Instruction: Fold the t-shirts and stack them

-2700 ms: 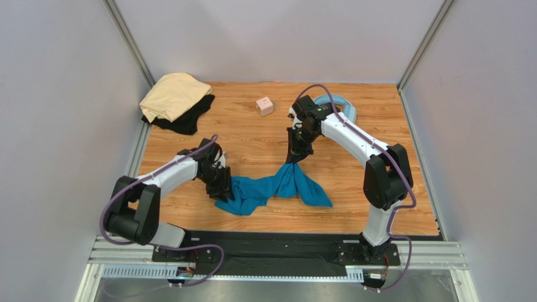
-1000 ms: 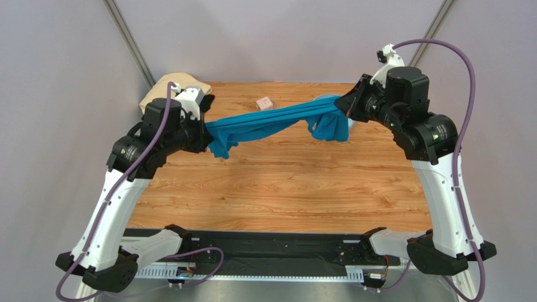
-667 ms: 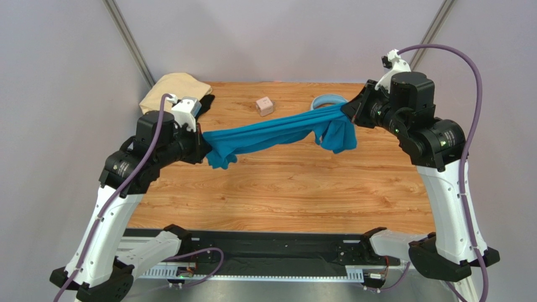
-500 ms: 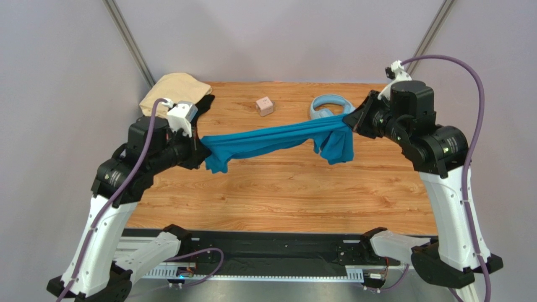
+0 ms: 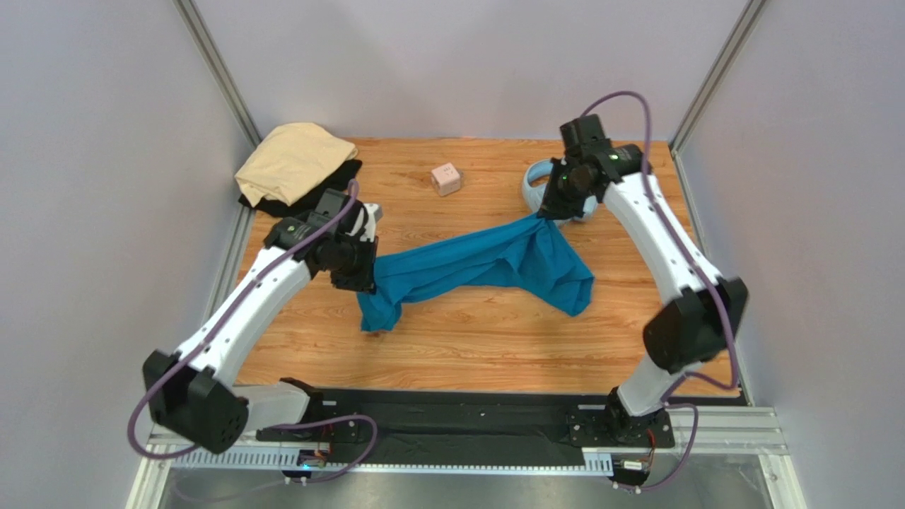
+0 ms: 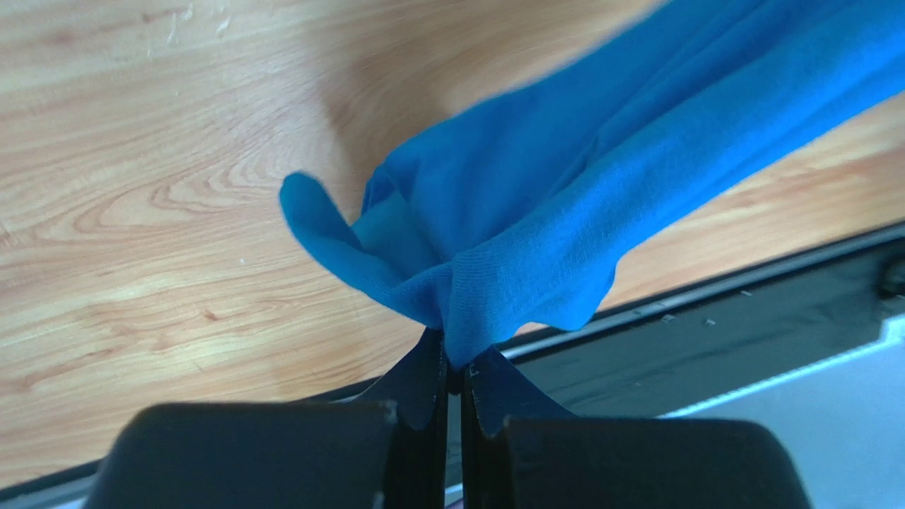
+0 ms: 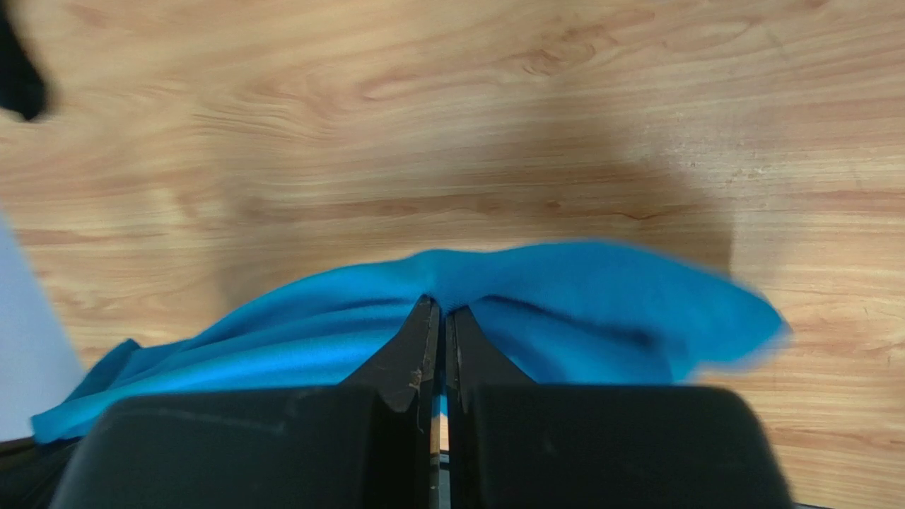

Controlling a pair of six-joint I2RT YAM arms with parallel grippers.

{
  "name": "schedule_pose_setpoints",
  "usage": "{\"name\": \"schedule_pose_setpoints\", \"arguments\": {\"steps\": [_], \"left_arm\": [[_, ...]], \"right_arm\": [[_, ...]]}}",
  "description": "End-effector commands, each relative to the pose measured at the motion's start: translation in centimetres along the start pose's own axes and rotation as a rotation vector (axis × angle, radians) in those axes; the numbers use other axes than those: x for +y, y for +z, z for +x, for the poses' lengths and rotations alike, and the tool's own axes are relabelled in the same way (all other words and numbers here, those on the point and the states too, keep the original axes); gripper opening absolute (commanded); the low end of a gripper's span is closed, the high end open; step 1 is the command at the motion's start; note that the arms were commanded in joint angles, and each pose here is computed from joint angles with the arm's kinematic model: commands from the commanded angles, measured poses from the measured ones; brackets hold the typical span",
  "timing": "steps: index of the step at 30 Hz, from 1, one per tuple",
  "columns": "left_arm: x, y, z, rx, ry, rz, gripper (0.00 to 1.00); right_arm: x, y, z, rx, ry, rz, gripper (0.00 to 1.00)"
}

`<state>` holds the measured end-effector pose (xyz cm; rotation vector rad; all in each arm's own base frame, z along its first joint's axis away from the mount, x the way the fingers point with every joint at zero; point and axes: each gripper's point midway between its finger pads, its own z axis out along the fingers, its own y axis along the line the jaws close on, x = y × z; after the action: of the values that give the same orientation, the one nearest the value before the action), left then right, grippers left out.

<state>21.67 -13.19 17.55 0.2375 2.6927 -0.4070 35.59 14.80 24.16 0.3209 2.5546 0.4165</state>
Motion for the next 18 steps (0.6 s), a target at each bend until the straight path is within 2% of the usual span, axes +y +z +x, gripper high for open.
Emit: {"name": "schedule_pose_setpoints", "arguments": {"steps": [1, 7, 9, 12, 18], "left_arm": [[2.2, 2.3, -0.8, 0.023, -0.043, -0.112, 0.0], [4.6, 6.8, -0.7, 0.232, -0.032, -0.222, 0.0], [4.9, 7.1, -1.4, 0.229, -0.028, -0.245, 0.0], [4.8, 7.4, -2.6, 0.182, -0.033, -0.247, 0.0], [5.4, 6.1, -3.6, 0.127, -0.033, -0.289, 0.0]], "right_arm": [[-0.6, 3.8, 0.0, 0.072, -0.042, 0.005, 0.0], [-2.6, 9.3, 0.4, 0.178, -0.009, 0.035, 0.02], [-2.7, 10.0, 0.2, 0.187, 0.002, 0.039, 0.06], [-2.4, 10.5, -0.4, 0.162, -0.005, 0.016, 0.0], [-2.6, 8.4, -1.5, 0.092, -0.044, -0.001, 0.0]]}}
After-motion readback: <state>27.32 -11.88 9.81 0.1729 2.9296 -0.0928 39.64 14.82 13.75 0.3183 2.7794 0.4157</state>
